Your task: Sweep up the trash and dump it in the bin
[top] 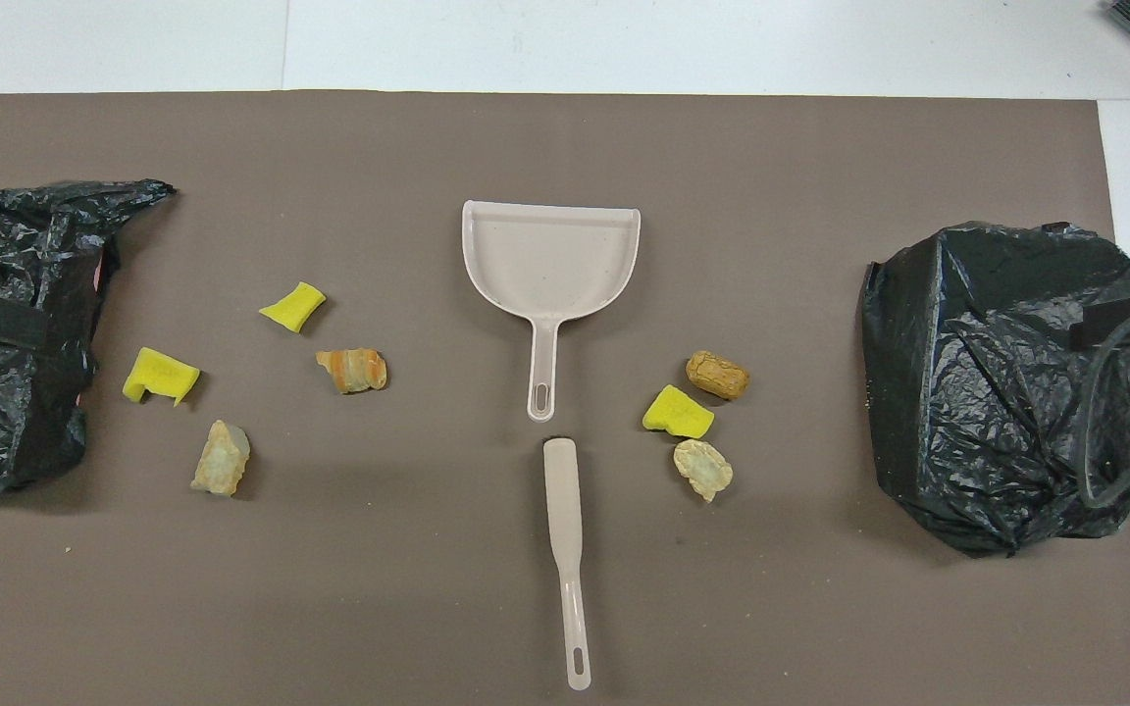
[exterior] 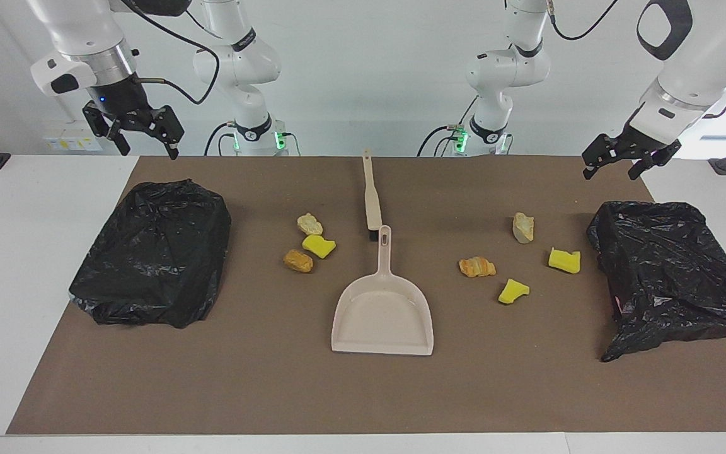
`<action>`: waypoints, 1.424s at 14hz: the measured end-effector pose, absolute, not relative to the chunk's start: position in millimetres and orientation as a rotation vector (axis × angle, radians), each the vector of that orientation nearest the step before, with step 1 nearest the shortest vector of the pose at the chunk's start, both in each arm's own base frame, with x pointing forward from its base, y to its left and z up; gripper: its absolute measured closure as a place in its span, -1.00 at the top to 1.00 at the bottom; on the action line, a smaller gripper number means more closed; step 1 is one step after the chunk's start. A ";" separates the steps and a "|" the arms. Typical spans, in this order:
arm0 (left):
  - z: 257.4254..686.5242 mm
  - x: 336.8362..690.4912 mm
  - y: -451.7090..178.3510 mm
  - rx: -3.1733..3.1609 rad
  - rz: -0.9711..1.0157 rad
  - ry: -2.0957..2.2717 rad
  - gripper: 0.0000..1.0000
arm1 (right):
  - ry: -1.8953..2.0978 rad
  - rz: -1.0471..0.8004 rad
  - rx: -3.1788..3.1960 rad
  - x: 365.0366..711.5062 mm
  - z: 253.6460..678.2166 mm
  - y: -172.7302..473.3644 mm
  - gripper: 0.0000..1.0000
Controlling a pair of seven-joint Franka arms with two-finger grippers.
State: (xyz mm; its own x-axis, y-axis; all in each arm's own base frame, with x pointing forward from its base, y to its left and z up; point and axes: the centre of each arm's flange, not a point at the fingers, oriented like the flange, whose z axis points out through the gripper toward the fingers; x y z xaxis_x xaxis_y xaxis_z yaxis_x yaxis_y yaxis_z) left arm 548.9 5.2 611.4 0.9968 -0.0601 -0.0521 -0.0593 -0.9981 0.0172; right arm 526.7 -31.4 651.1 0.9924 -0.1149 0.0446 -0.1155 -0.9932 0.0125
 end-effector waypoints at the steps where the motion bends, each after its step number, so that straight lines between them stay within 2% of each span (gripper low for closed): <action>1: 611.4 548.9 5.2 3.123 -0.082 -0.093 1.00 | -0.181 0.069 3.121 526.6 651.2 -31.4 1.00; 8: 625.6 539.7 13.2 3.127 -0.056 -0.074 1.00 | -0.181 0.063 3.121 525.3 650.8 -31.5 1.00; 13: 633.3 529.7 -5.2 3.126 -0.083 -0.131 1.00 | -0.181 0.058 3.121 524.4 650.1 -31.5 1.00; 17: 639.0 509.3 -70.5 3.118 -0.137 -0.321 1.00 | -0.181 0.058 3.121 523.7 650.5 -31.6 1.00; 20: 626.6 479.0 -144.3 3.113 -0.189 -0.481 1.00 | -0.181 0.056 3.122 523.5 650.2 -31.6 1.00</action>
State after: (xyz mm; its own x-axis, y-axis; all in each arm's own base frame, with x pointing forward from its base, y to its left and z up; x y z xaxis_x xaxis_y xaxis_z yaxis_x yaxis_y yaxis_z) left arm 479.0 -144.3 626.6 0.9463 -0.2999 -0.1203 -0.3016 -0.9534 0.0048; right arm 523.5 -31.6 650.2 0.9927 -0.1152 0.0368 -0.1157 -0.9932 0.0122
